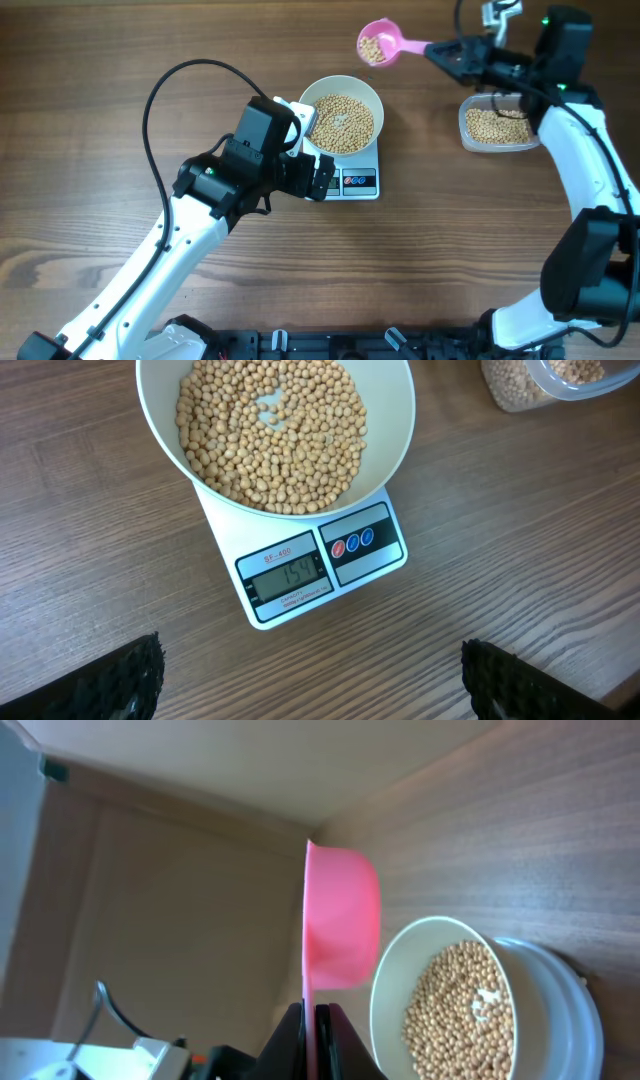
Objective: Scoop item into bowl and weigh 150g on scale
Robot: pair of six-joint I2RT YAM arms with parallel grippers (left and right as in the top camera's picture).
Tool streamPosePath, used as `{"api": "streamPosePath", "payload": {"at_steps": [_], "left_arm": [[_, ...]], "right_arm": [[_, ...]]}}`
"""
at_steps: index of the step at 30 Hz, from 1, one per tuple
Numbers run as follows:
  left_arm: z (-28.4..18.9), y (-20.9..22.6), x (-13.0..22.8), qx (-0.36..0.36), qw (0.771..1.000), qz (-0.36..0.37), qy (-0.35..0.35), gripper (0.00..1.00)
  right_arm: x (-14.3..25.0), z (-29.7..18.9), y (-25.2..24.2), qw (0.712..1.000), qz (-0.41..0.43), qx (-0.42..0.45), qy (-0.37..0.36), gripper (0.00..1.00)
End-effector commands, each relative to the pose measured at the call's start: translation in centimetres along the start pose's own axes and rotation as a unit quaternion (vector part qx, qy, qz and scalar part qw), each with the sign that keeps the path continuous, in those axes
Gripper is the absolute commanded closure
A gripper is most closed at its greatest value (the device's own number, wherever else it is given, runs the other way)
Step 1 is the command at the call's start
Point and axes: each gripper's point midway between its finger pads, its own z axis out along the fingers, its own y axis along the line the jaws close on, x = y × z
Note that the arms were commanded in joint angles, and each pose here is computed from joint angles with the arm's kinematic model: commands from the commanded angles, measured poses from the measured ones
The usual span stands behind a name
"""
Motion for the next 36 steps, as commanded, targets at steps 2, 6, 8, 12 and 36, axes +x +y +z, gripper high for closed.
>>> {"api": "streamPosePath", "payload": {"at_steps": [2, 6, 8, 12, 36], "left_arm": [[-0.4, 0.1, -0.7, -0.003, 1.0, -0.004, -0.011, 0.0], [-0.4, 0.1, -0.7, -0.003, 1.0, -0.004, -0.011, 0.0], [-0.4, 0.1, -0.7, -0.003, 1.0, -0.004, -0.011, 0.0], [-0.4, 0.1, -0.7, -0.003, 1.0, -0.004, -0.011, 0.0], [-0.4, 0.1, -0.7, -0.003, 1.0, -0.004, -0.011, 0.0]], "right_arm": [[-3.5, -4.1, 0.0, 0.998, 0.017, -0.016, -0.051, 0.96], [-5.4, -6.4, -0.7, 0.996, 0.02, -0.005, -0.092, 0.96], [-5.7, -6.7, -1.0, 0.995, 0.022, 0.001, -0.101, 0.96], [-6.1, -6.9, -0.7, 0.994, 0.007, -0.001, -0.107, 0.96], [-12.3, -13.5, -3.9, 0.939, 0.178, 0.035, -0.292, 0.96]]}}
